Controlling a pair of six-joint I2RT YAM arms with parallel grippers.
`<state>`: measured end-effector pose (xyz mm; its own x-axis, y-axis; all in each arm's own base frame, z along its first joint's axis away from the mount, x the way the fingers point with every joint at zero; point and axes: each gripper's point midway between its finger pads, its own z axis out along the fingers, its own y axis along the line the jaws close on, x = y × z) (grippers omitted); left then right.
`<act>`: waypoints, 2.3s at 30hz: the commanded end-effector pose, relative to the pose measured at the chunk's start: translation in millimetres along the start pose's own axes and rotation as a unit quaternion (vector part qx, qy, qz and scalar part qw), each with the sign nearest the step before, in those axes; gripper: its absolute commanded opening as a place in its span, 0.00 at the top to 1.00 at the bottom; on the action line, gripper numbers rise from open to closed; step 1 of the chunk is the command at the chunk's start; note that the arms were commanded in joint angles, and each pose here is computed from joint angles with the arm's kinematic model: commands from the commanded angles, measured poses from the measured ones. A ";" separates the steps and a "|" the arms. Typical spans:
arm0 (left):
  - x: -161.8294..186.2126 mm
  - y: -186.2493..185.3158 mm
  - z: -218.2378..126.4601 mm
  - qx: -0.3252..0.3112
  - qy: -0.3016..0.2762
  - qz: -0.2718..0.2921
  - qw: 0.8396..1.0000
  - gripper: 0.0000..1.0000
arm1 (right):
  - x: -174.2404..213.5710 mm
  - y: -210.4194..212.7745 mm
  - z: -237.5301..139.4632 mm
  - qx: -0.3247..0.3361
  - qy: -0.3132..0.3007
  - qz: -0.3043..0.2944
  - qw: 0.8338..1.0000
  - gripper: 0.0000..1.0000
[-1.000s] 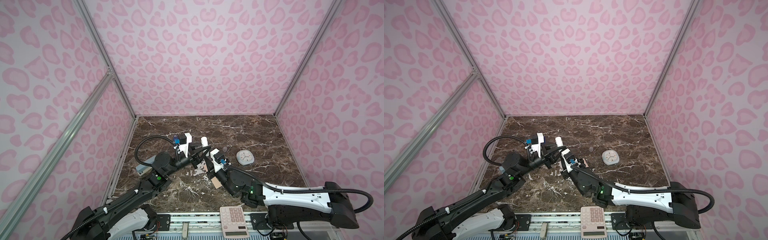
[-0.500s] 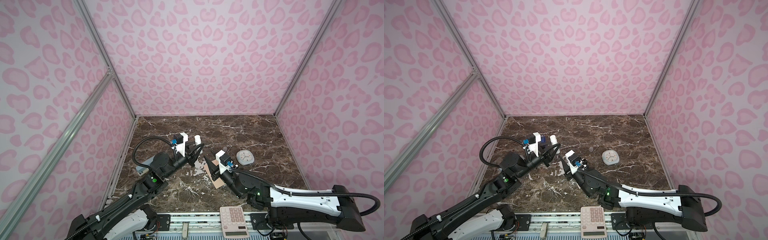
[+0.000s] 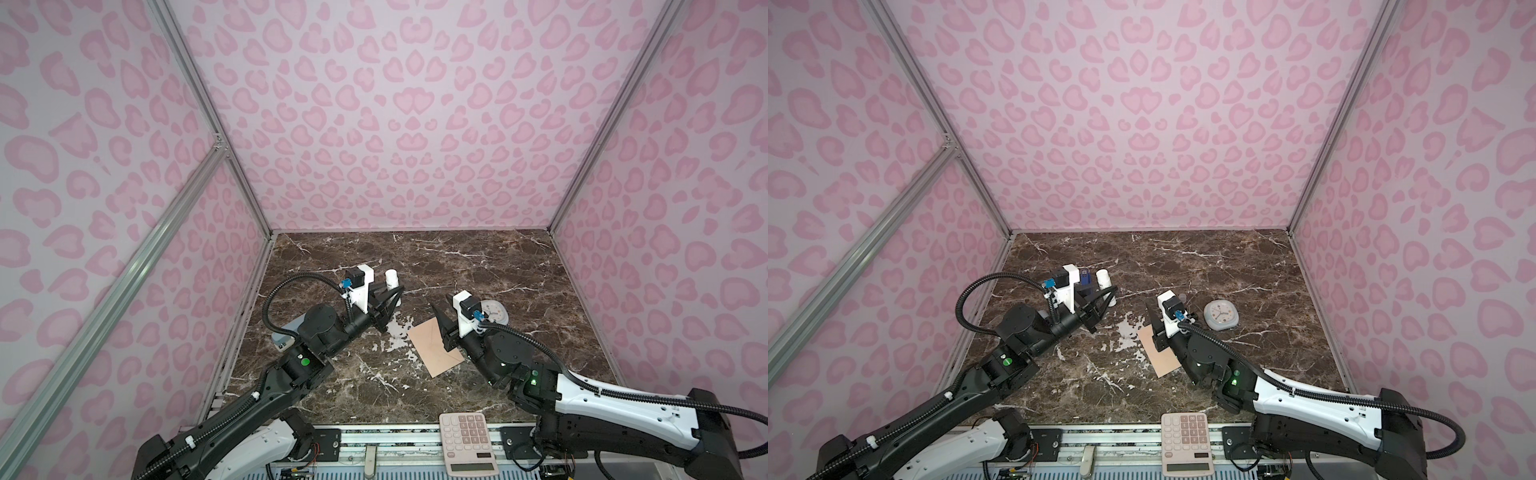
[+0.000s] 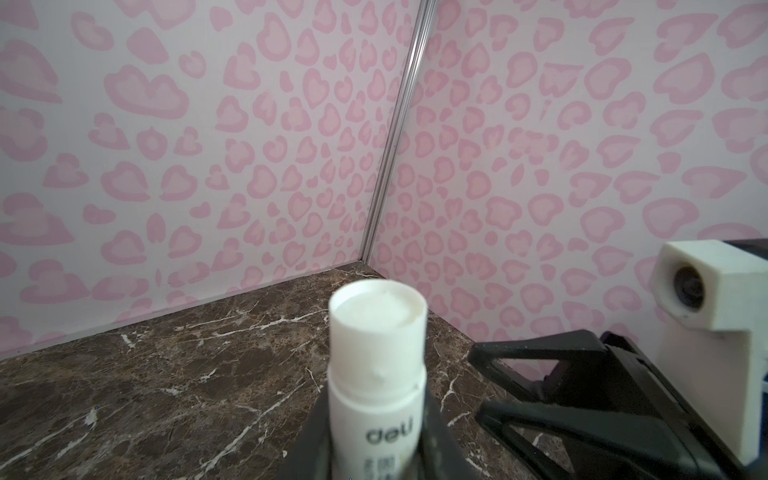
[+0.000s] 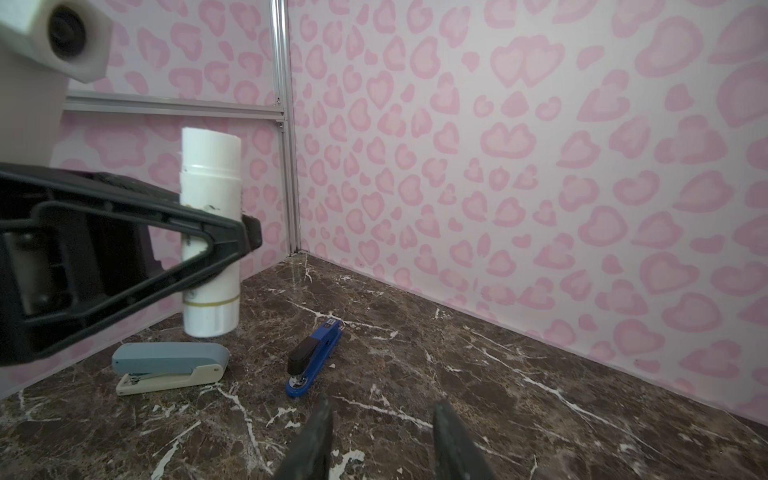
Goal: Place the letter into the envelope and seal it
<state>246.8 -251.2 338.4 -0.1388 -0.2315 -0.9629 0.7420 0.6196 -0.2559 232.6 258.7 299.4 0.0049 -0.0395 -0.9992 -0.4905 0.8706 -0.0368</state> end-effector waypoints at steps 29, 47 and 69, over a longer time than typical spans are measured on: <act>71.6 32.5 1.7 -0.050 0.080 0.035 0.995 0.96 | 129.9 -101.0 78.9 0.182 0.339 0.119 0.915 0.54; 131.4 51.6 59.3 -0.015 0.132 0.048 0.990 0.95 | 187.7 -146.1 111.1 0.240 0.507 0.165 0.811 0.51; 155.4 61.5 71.9 -0.020 0.161 0.067 0.984 0.94 | 243.5 -151.3 130.1 0.232 0.588 0.192 0.750 0.51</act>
<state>314.7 -298.9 164.4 -0.3046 0.1258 -0.9441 0.7264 0.6719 -0.1448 427.0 184.1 65.8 -0.9565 0.0901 -0.2775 0.0944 0.9955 -0.0020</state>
